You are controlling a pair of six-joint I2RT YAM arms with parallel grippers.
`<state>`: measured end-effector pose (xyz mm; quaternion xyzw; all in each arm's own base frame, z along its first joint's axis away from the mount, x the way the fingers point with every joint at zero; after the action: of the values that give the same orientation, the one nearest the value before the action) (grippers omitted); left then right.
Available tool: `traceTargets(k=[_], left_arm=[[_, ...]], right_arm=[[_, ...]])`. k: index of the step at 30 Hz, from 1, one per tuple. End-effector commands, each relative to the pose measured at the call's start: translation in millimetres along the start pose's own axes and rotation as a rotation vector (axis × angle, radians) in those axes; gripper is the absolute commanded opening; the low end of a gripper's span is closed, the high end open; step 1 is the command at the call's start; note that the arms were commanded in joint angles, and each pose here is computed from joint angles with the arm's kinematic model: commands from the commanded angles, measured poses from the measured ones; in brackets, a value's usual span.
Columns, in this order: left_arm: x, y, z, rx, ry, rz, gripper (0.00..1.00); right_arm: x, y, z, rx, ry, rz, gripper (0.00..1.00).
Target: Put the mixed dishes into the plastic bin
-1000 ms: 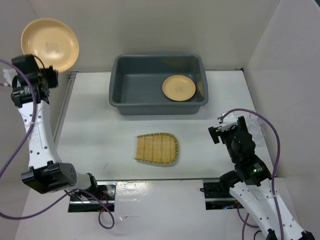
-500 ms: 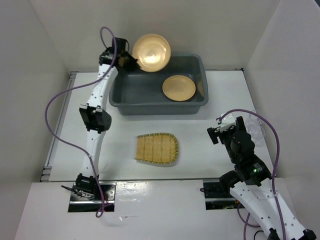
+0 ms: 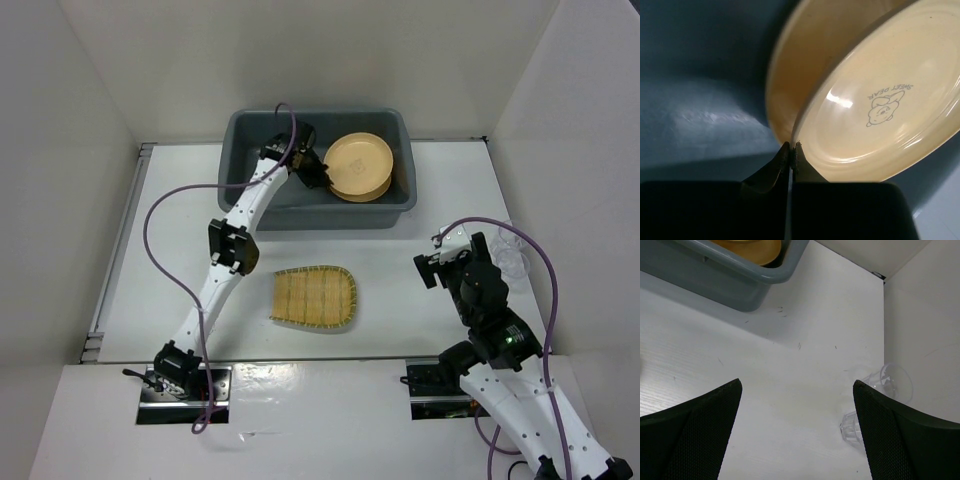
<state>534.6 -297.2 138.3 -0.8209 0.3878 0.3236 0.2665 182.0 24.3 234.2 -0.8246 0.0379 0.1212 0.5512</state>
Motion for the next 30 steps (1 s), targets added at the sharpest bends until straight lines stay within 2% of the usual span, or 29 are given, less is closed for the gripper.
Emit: traceTargets(k=[1,9,10,12,17,18,19,21,22,24,25,26,27,28,30], left_arm=[[-4.6,-14.4,-6.5,-0.017,0.065,-0.019,0.00],[19.9,-8.8,5.9,-0.020,0.074,0.021,0.01],[16.4,-9.6,0.5,-0.013,0.098,0.020,0.06],[20.0,-8.4,1.6,-0.012,0.106,0.030,0.20],[12.8,-7.7,-7.9,0.008,0.151,0.045,0.35],[6.4,-9.0,-13.1,0.013,0.162,0.038,0.49],[1.5,-10.0,-16.7,0.025,0.171,0.031,0.56],[-27.0,-19.1,-30.7,0.041,0.191,-0.006,0.61],[-42.5,-32.5,-33.5,0.064,0.176,-0.077,0.63],[-130.7,-58.3,-76.6,0.156,0.246,-0.294,0.69],[-169.1,-72.5,-89.9,0.312,0.226,-0.473,1.00],[-253.3,-80.9,-123.2,0.392,0.316,-0.668,1.00],[-285.8,-75.8,-136.2,0.448,0.312,-0.769,1.00],[-351.9,-81.1,-138.9,0.493,0.270,-0.948,1.00],[-384.4,-77.1,-127.2,0.503,0.194,-0.997,1.00]], right_arm=[[3.3,-5.2,1.3,0.012,0.003,-0.022,0.95],[4.6,-3.2,4.3,-0.003,-0.020,-0.010,0.95],[4.6,-3.2,3.9,-0.013,-0.020,-0.011,0.95],[6.0,-2.3,4.7,-0.016,-0.022,-0.002,0.95],[7.3,-1.3,5.6,-0.019,-0.025,0.006,0.95],[7.3,-1.3,5.6,-0.019,-0.025,0.006,0.95],[7.3,-1.3,5.6,-0.019,-0.025,0.006,0.95],[7.3,-1.3,5.6,-0.019,-0.025,0.006,0.95],[7.3,-1.3,5.6,-0.019,-0.025,0.006,0.95],[8.4,0.9,7.8,-0.035,-0.041,0.019,0.95],[8.0,2.6,8.2,-0.038,-0.044,0.027,0.95],[8.8,5.5,13.3,-0.055,-0.083,0.040,0.95],[8.5,6.5,15.3,-0.076,-0.106,0.042,0.97],[10.5,7.4,18.5,-0.090,-0.129,0.048,0.97],[9.9,7.3,31.6,-0.123,-0.237,0.048,0.97]])
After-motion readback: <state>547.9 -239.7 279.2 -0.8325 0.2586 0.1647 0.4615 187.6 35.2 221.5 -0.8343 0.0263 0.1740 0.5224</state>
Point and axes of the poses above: each gripper's point midway between its finger pads, its own x axis out along the fingers, its own z axis along the line the jaws close on, y = z × x, the point moved 5 cm from there along -x, back along the fingers, and after that the axes turned 2 degrees about x, right-handed, at the moved point
